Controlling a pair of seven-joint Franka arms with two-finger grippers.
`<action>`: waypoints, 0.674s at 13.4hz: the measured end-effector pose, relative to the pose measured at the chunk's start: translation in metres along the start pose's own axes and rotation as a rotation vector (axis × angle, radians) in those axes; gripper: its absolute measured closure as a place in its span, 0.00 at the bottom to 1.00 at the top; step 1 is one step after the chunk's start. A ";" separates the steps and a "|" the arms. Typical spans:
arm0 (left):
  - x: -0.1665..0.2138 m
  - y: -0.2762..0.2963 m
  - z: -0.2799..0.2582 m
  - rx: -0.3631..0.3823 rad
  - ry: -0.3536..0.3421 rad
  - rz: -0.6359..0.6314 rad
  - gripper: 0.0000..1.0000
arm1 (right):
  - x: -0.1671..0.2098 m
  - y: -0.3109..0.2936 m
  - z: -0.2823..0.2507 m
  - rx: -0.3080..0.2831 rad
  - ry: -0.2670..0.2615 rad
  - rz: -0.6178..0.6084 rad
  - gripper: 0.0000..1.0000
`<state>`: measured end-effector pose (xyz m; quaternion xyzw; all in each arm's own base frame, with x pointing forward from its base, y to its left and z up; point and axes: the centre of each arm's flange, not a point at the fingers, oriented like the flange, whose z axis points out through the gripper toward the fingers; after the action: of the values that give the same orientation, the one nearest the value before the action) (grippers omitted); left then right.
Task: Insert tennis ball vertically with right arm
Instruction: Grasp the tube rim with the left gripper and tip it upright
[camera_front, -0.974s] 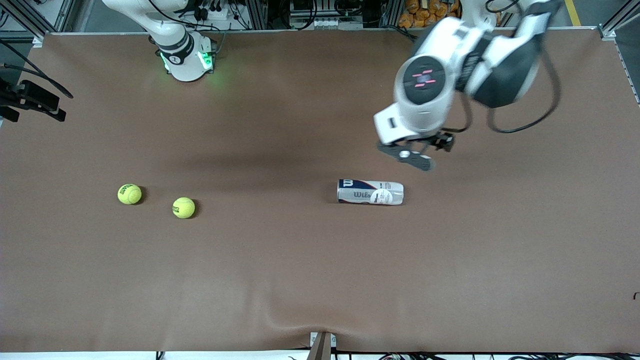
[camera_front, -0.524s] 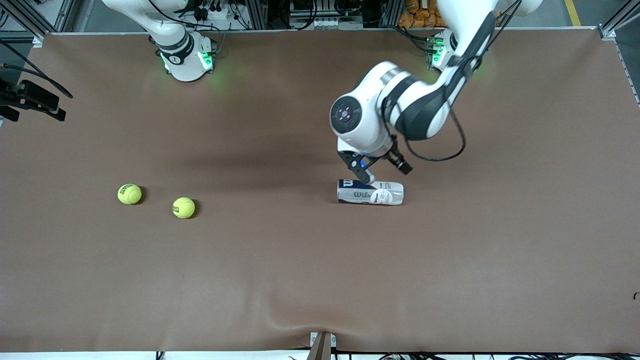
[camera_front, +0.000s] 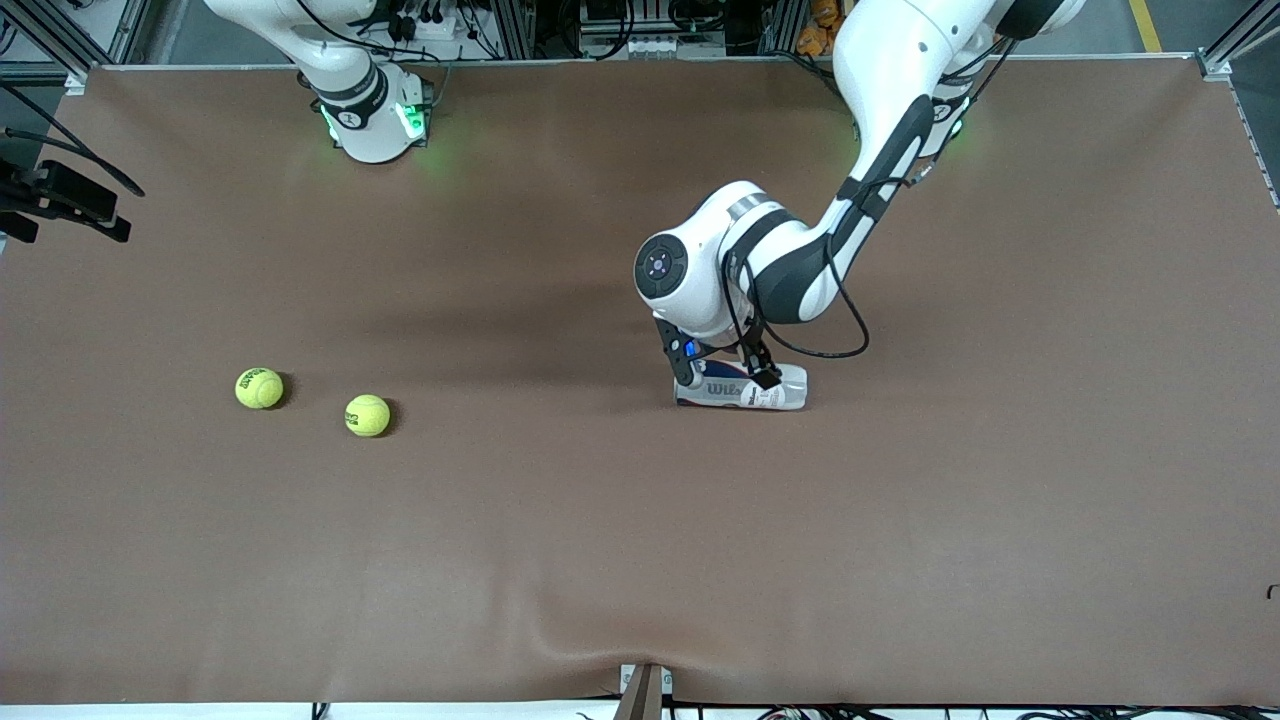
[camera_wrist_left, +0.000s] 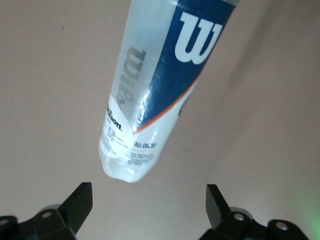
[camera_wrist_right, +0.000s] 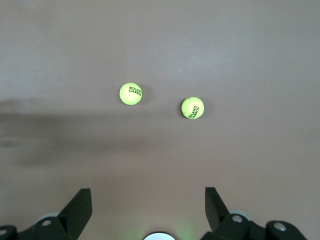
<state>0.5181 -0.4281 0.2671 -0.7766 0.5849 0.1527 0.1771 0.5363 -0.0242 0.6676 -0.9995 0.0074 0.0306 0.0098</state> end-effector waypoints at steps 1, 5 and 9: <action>0.002 -0.002 0.003 0.017 0.000 0.033 0.00 | 0.000 0.000 0.000 0.000 0.000 0.001 0.00; 0.009 -0.008 0.022 0.028 -0.001 0.124 0.00 | 0.000 0.001 0.000 0.000 -0.003 0.001 0.00; 0.015 -0.007 0.039 0.026 -0.021 0.191 0.00 | -0.001 0.001 0.000 0.000 -0.005 0.001 0.00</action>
<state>0.5274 -0.4215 0.2268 -0.7134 0.6563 0.1695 0.1779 0.5357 -0.0249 0.6671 -0.9994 0.0081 0.0330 0.0100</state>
